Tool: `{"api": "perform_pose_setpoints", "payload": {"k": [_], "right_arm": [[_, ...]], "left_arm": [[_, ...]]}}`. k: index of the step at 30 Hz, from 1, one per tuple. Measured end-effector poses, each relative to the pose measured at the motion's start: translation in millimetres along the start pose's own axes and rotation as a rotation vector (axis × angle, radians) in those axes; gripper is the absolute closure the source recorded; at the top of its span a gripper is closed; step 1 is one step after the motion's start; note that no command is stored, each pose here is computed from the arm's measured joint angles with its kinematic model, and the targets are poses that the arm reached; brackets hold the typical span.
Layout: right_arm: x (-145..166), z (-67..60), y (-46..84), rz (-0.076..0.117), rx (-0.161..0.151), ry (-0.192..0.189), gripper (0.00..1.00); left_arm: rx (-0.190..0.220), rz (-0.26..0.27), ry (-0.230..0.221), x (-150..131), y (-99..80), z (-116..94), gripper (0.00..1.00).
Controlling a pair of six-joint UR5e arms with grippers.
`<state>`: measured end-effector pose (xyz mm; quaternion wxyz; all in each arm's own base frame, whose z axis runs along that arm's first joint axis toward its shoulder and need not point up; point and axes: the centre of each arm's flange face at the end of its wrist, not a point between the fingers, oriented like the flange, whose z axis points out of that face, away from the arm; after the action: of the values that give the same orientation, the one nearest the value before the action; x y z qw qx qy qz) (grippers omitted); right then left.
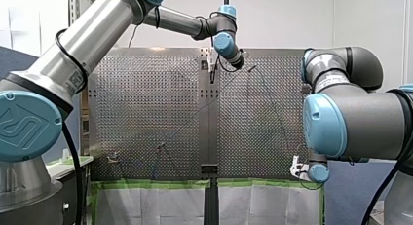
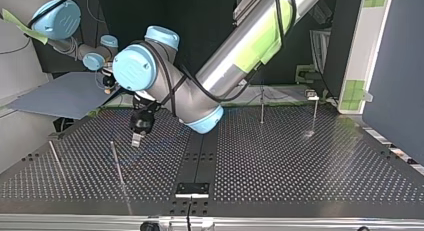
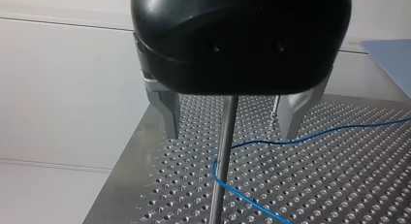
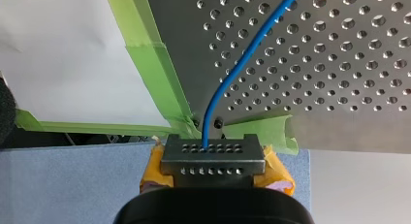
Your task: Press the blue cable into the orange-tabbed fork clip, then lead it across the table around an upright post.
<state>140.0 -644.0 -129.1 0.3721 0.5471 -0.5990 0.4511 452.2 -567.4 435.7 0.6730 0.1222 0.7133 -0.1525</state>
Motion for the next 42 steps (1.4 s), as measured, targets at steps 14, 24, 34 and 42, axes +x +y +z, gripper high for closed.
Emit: {"api": "perform_pose_setpoints", "payload": {"k": [14, 24, 34, 42], "right_arm": [[-0.5, -0.4, 0.1, 0.000, 0.000, -0.003, 1.00], [-0.6, -0.5, -1.3, -0.003, 0.003, -0.003, 1.00], [-0.9, -0.8, -3.0, -0.004, 0.006, -0.004, 1.00], [-1.3, -1.0, -3.4, -0.003, 0.007, -0.005, 1.00]], "left_arm": [[-0.011, -0.031, -0.001, -14.8, 4.6, -36.4, 0.00], [-0.021, -0.151, -0.090, -41.0, 21.1, -58.2, 0.00], [-0.060, -0.195, -0.184, -64.6, 35.3, -87.8, 0.00], [-0.021, -0.253, -0.252, -81.0, 41.5, -111.0, 0.00]]}}
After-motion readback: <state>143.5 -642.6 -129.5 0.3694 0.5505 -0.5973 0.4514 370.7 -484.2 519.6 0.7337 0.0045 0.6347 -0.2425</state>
